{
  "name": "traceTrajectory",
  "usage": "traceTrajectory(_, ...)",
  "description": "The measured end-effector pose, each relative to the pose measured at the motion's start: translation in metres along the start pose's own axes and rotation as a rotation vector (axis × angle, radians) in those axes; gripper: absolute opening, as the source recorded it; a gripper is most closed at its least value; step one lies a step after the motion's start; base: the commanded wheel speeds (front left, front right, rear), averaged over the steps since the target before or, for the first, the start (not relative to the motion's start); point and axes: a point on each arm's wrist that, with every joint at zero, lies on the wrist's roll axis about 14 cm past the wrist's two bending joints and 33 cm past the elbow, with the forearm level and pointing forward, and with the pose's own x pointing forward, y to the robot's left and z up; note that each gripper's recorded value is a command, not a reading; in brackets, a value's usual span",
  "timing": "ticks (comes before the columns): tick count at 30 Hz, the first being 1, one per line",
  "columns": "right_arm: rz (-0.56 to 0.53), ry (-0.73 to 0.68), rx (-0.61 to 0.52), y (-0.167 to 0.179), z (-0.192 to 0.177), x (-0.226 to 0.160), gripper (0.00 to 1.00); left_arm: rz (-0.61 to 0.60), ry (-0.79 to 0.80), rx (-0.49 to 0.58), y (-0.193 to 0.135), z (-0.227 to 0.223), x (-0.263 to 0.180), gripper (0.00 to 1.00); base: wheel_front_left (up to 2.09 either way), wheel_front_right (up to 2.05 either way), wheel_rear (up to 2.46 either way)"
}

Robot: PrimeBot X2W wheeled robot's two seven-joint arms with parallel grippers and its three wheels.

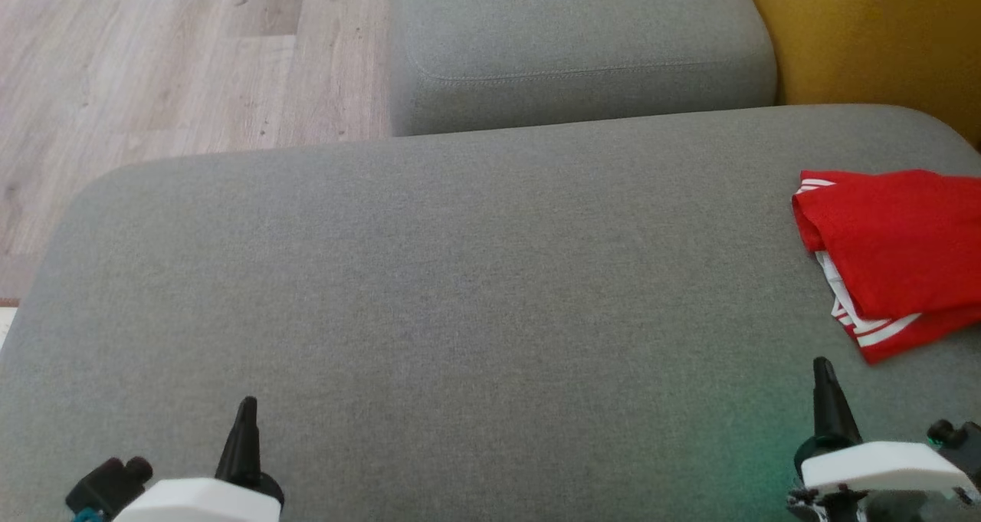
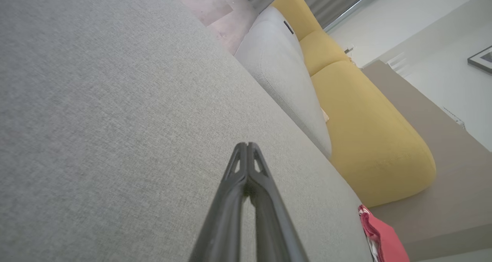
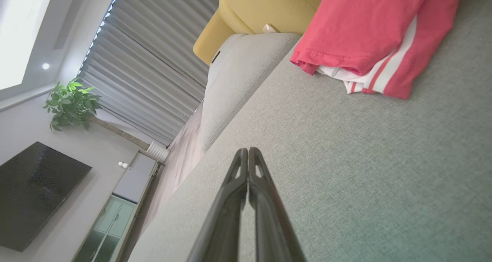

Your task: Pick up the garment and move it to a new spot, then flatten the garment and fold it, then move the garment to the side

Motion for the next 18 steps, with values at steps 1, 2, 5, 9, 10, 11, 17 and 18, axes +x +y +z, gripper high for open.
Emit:
traceTrajectory(1, -0.001, -0.002, 0.011, 0.000, 0.001, 0.000, 0.00, -0.005, 0.000, -0.013, -0.001, 0.000, 0.001, 0.00, 0.00, 0.00, 0.00)
traceTrajectory(2, -0.003, 0.002, 0.023, 0.000, 0.000, 0.001, 0.00, -0.004, 0.002, -0.026, -0.001, 0.000, 0.001, 0.00, 0.00, 0.00, 0.00)
traceTrajectory(5, -0.010, 0.003, 0.062, -0.002, 0.001, 0.001, 0.00, -0.006, 0.006, -0.061, -0.002, 0.002, 0.005, 0.00, 0.00, 0.00, 0.00)
traceTrajectory(9, -0.016, -0.004, 0.110, -0.004, 0.004, 0.003, 0.00, -0.006, 0.010, -0.110, -0.002, 0.003, 0.008, 0.00, 0.00, 0.00, 0.00)
traceTrajectory(10, -0.015, -0.004, 0.123, -0.003, 0.004, 0.004, 0.00, -0.006, 0.007, -0.123, -0.002, 0.004, 0.009, 0.00, 0.00, 0.00, 0.00)
traceTrajectory(11, -0.013, -0.006, 0.135, -0.002, 0.005, 0.005, 0.00, -0.012, 0.008, -0.135, -0.003, 0.005, 0.010, 0.00, 0.00, 0.00, 0.00)
traceTrajectory(17, -0.013, -0.011, 0.206, -0.002, 0.009, 0.008, 0.00, -0.020, 0.013, -0.208, -0.005, 0.007, 0.015, 0.00, 0.00, 0.00, 0.00)
traceTrajectory(18, -0.014, -0.010, 0.218, -0.002, 0.009, 0.009, 0.00, -0.020, 0.014, -0.220, -0.006, 0.007, 0.016, 0.00, 0.00, 0.00, 0.00)
